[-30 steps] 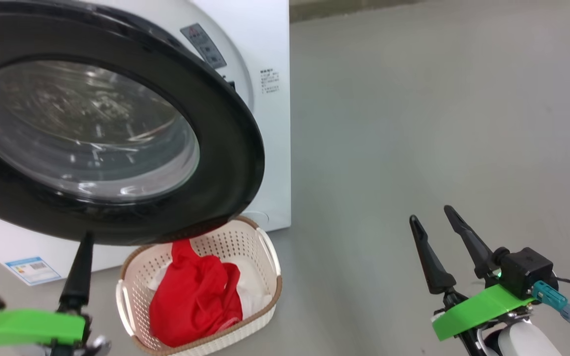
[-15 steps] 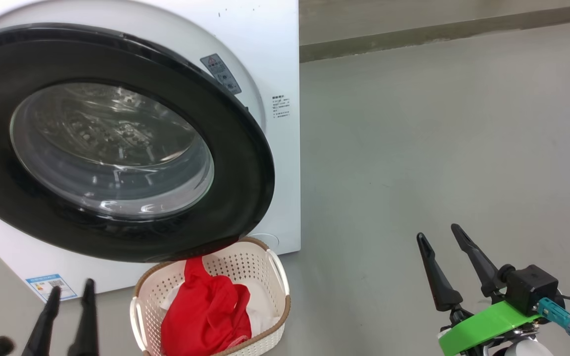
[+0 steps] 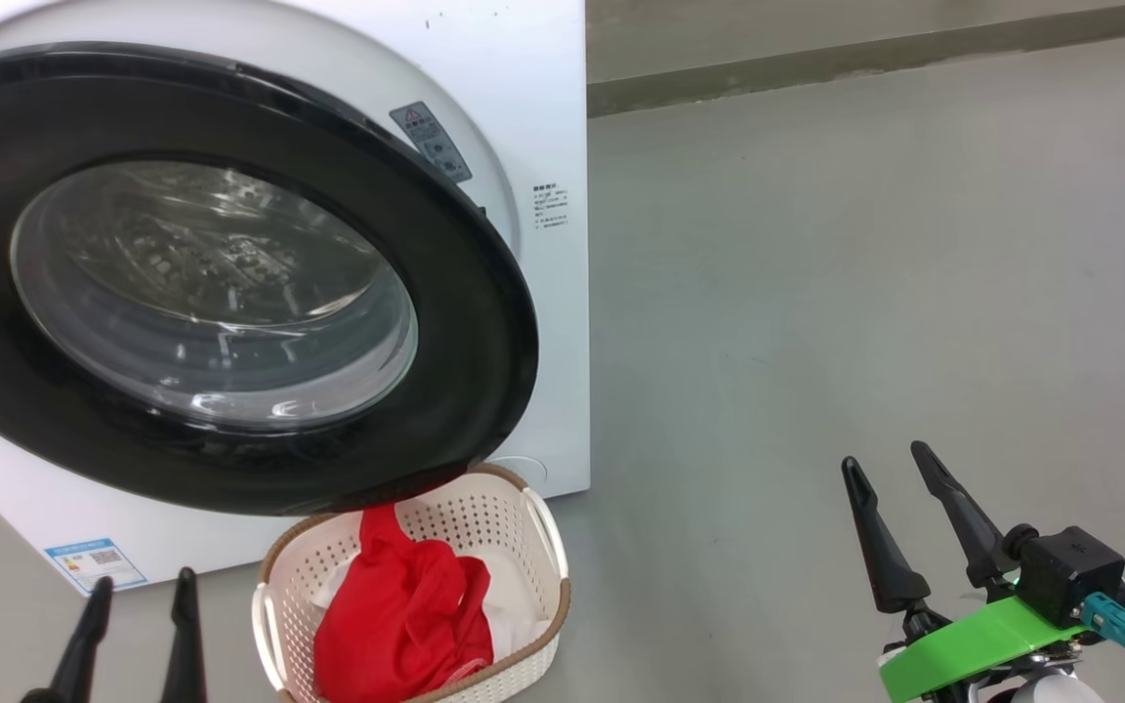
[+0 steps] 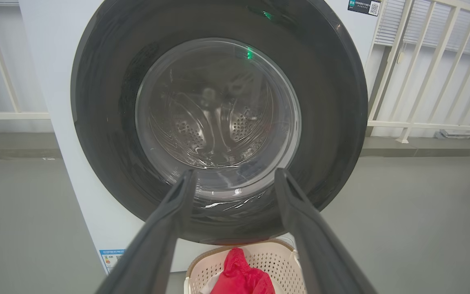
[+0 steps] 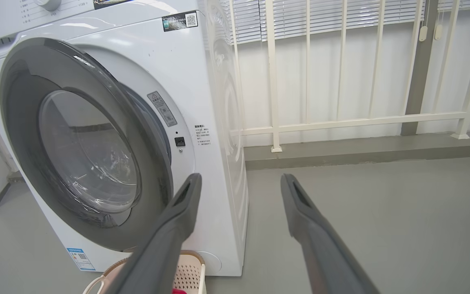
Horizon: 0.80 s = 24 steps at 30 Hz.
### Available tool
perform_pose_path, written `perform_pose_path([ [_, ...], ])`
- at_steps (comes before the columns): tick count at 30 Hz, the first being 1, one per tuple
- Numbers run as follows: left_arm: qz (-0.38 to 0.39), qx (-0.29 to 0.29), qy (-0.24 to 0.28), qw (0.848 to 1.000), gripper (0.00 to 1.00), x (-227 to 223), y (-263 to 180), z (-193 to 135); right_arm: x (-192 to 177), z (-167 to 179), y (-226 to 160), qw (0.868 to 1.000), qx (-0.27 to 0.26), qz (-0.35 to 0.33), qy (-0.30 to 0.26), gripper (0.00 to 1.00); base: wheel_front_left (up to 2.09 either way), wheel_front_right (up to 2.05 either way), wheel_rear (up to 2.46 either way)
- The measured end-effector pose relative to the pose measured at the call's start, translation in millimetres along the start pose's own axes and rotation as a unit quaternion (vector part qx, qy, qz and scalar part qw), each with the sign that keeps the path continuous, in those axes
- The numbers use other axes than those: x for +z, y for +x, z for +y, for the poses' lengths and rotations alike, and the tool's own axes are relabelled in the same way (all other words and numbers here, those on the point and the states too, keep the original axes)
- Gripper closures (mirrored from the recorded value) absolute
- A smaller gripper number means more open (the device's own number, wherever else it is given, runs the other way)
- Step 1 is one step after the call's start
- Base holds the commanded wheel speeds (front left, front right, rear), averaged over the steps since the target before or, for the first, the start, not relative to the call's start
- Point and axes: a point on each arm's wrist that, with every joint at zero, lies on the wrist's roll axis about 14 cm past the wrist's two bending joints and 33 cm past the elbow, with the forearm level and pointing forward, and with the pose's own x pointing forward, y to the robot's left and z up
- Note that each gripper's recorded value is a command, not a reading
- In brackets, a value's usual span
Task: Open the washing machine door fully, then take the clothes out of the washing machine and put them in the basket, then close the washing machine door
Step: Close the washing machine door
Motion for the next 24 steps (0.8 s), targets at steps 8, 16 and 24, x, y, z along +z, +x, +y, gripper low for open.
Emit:
perform_pose_path([
  [8,0.011,0.007,0.002,1.0,0.0,-9,-2,6,-3,0,1,1.0,-0.004,0.003,0.006,0.0,0.0,0.0,0.0],
  [16,0.013,0.01,0.001,1.0,0.0,-12,-3,5,-4,1,1,1.0,-0.003,0.004,0.006,0.0,0.0,0.0,0.0],
  [24,0.02,0.009,0.001,1.0,0.0,-16,-4,4,-10,6,3,1.0,0.004,0.012,0.006,1.0,0.0,0.0,0.0],
])
